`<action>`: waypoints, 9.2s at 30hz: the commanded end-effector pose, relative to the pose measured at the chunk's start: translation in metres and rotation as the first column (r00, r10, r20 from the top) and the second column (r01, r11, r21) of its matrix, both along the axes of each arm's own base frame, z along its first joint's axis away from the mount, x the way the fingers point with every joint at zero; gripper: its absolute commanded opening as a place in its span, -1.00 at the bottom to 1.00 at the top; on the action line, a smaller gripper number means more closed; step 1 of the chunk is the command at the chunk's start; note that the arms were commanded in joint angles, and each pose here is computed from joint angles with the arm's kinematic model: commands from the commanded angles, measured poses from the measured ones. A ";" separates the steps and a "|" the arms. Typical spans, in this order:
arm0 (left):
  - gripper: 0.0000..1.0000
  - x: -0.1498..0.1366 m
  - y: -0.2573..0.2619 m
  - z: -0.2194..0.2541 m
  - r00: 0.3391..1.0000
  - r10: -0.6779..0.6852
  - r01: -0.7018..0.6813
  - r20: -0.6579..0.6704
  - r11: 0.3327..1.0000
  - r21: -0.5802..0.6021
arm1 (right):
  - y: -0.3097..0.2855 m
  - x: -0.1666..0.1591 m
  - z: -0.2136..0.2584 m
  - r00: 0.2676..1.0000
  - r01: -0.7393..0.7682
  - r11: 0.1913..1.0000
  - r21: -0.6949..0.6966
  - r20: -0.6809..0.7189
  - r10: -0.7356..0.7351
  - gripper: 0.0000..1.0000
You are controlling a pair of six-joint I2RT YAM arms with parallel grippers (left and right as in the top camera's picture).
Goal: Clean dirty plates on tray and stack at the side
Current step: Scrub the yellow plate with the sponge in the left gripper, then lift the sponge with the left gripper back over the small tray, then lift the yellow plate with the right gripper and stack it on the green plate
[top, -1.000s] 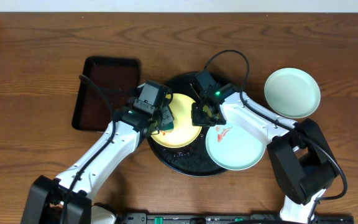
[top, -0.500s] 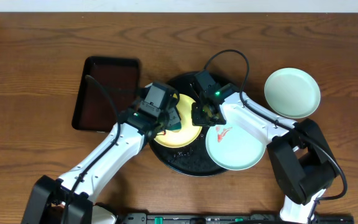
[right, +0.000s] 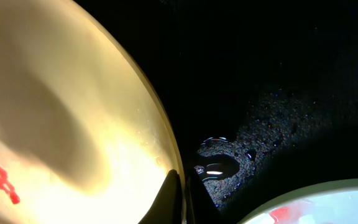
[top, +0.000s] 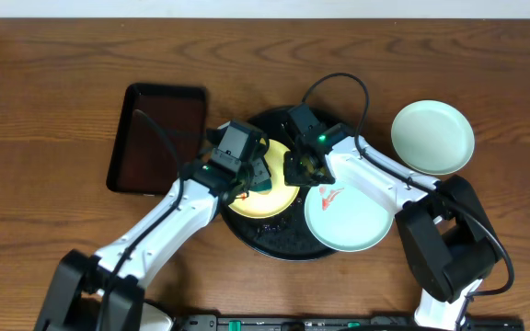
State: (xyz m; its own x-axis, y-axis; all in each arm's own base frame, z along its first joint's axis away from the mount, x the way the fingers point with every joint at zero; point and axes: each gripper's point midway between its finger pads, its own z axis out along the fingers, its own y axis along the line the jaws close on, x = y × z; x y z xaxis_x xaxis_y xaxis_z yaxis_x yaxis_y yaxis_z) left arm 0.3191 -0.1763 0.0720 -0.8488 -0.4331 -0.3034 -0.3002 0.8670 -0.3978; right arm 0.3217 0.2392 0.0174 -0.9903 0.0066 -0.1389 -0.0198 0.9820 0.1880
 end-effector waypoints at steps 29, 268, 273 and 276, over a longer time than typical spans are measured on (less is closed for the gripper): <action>-0.85 -0.014 0.033 -0.080 0.980 0.120 -0.082 -0.161 0.971 0.225 | -0.001 -0.003 -0.004 1.000 -0.016 1.000 -0.027 0.001 0.016 -0.97; -0.84 -0.037 0.160 0.034 0.930 0.368 -0.348 0.006 0.875 0.335 | -0.040 0.035 0.255 0.595 0.121 0.581 -0.805 0.527 0.606 -0.98; -0.85 -0.037 0.160 0.034 0.930 0.367 -0.348 0.006 0.875 0.336 | -0.058 0.048 0.217 0.709 0.092 0.801 -0.591 0.604 0.364 -0.98; -0.84 -0.037 0.160 0.034 0.930 0.368 -0.348 0.006 0.875 0.335 | -0.072 0.060 0.186 0.812 0.025 0.921 -0.390 0.545 0.208 -0.97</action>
State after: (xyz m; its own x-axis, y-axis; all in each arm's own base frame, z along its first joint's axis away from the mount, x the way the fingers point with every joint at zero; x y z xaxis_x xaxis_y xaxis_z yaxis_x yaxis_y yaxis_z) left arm 0.2844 -0.0201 0.1089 -0.6692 -0.6039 -0.4330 -0.6294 0.7704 -0.1018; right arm 0.3720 0.1717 0.2207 -0.6243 -0.5196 -0.5833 -0.1082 0.7970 -0.5942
